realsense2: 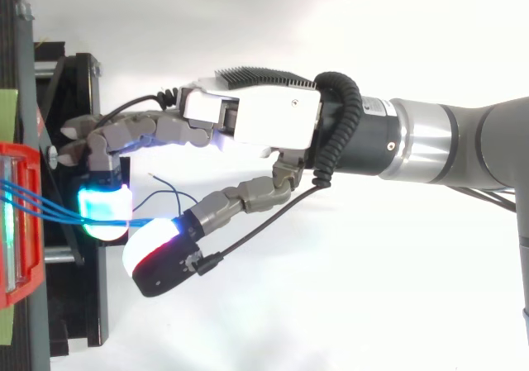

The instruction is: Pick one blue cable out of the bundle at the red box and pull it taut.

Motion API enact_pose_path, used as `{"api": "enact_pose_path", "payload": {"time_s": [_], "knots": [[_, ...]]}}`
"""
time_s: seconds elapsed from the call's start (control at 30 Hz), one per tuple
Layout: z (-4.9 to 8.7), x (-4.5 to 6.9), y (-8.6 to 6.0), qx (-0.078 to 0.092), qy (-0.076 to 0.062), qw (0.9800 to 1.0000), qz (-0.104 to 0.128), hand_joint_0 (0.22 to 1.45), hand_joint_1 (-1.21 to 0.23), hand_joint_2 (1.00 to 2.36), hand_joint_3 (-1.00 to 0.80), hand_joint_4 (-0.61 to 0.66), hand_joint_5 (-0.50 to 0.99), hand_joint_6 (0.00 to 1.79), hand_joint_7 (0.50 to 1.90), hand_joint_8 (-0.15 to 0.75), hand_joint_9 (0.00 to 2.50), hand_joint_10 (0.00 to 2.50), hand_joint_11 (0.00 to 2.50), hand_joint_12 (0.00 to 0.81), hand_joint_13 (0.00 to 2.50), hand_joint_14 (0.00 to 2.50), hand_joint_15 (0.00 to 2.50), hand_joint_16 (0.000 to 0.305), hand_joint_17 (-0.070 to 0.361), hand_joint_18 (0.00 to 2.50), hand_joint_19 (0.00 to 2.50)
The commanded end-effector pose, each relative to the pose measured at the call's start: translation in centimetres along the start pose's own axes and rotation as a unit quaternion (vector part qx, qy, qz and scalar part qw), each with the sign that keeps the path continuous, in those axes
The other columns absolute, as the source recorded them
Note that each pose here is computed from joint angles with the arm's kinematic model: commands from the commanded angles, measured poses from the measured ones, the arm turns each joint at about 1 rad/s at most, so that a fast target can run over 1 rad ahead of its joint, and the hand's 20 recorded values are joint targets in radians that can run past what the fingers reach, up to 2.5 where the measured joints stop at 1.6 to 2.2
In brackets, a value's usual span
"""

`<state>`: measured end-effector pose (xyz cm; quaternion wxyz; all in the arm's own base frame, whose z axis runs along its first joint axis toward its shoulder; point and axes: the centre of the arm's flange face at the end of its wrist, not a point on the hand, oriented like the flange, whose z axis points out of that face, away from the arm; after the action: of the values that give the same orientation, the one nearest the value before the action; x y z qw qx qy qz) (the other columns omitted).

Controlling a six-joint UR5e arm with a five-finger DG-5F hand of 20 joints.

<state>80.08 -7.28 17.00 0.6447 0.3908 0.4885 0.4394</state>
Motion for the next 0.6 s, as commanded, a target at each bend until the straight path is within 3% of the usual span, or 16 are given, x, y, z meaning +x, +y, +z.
{"api": "enact_pose_path", "payload": {"time_s": [0.0,0.17,0.33,0.57], "knots": [[0.1,0.0,0.1,-0.001,0.001,1.0000,0.001,0.52,-0.62,1.00,-0.50,0.32,-0.09,0.51,1.23,0.313,0.48,0.00,0.11,0.378,0.27,0.00,0.04,0.066,0.147,0.33,0.21],[0.7,-0.8,0.7,-0.010,-0.001,0.9999,0.013,0.54,-0.59,1.00,-0.49,0.32,-0.09,0.50,1.24,0.310,0.50,0.00,0.11,0.374,0.27,0.00,0.04,0.064,0.145,0.33,0.21],[0.9,-0.9,0.9,-0.016,0.011,0.9997,0.015,0.57,-0.57,1.00,-0.45,0.30,-0.09,0.50,1.24,0.307,0.51,0.00,0.12,0.365,0.27,0.00,0.04,0.063,0.142,0.32,0.22],[0.9,-1.0,1.0,-0.017,0.012,0.9997,0.015,0.59,-0.62,1.01,-0.36,0.26,-0.09,0.50,1.29,0.303,0.51,0.00,0.12,0.362,0.27,0.00,0.04,0.062,0.140,0.32,0.22]]}}
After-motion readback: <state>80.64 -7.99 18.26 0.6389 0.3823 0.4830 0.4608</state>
